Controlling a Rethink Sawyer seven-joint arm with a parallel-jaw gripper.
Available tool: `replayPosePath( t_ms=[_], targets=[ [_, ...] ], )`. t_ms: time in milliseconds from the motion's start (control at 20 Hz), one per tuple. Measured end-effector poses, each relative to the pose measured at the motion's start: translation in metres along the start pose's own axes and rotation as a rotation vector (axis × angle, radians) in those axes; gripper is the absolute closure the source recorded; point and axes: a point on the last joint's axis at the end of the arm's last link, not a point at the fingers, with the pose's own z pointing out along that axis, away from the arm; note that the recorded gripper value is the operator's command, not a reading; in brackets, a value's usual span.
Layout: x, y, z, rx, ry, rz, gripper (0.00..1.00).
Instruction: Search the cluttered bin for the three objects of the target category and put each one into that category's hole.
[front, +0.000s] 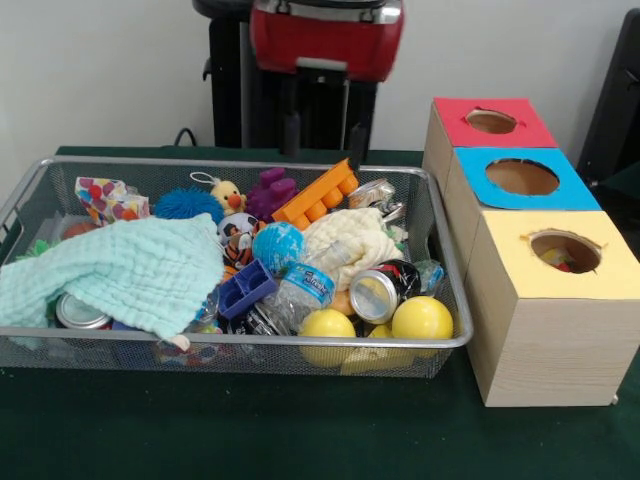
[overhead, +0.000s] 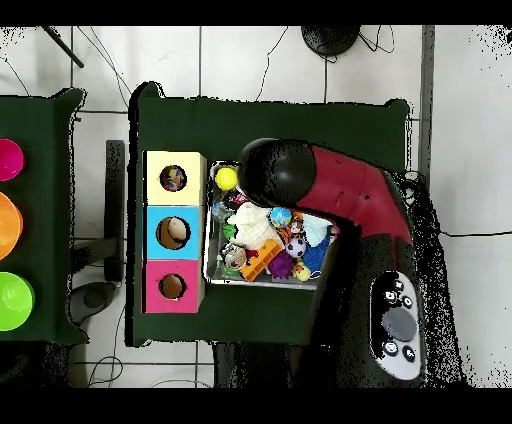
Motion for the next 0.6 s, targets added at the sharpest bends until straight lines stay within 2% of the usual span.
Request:
replayPosePath(
  t_ms=[300,600],
  targets=[
    [0.000,-0.032,0.008,0.006,0.006,-0.006,0.00],
    [0.005,-0.048,0.012,-0.001,0.014,-0.015,0.00]
  ],
)
